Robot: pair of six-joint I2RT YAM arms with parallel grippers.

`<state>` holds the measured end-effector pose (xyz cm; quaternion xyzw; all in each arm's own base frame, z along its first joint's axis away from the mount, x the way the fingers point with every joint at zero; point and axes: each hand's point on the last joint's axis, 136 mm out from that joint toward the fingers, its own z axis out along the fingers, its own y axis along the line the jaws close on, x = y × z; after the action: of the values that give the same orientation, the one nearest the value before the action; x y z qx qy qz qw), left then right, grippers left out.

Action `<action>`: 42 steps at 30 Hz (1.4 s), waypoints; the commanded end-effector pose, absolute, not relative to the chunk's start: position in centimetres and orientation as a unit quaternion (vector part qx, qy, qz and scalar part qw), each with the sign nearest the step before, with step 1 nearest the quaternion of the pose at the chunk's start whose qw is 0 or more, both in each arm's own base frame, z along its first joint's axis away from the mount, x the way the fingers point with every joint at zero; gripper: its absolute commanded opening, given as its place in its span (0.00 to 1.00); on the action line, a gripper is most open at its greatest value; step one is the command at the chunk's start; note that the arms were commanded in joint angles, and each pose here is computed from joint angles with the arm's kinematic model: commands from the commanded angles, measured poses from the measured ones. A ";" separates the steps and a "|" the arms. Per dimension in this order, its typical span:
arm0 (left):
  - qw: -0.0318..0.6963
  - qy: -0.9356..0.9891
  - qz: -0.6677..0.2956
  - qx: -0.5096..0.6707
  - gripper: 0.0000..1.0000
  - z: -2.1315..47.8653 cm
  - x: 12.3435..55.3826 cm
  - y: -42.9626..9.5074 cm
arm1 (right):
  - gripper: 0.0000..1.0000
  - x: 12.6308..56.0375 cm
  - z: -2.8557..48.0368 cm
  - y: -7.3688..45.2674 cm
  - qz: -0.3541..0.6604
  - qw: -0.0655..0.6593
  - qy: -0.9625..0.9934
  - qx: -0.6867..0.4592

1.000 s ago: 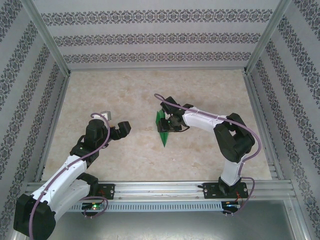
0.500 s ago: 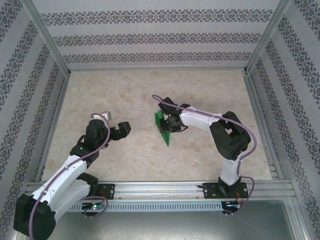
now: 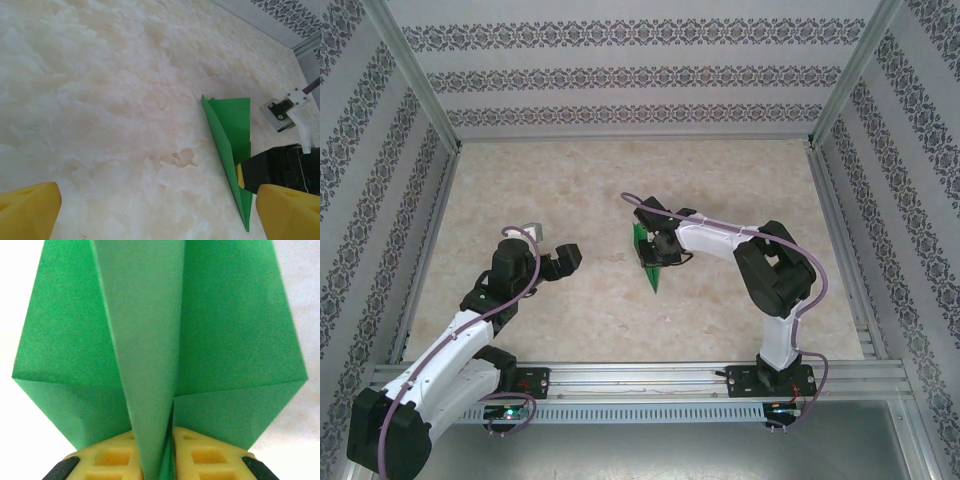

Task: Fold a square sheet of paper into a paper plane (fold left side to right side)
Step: Pick up the paper plane at the center of the table, then place the paper plane at the center of the table.

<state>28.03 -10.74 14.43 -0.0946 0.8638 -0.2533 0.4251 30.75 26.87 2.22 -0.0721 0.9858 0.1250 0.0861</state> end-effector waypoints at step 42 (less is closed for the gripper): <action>0.435 0.864 -0.241 -0.082 1.00 16.1 27.6 -9.8 | 0.00 45.6 4.4 20.3 0.051 0.118 0.992 0.002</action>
<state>27.65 -10.15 15.86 -0.0854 0.8609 -0.2472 0.4363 45.64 21.40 4.97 0.0105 0.9875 0.0810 0.1345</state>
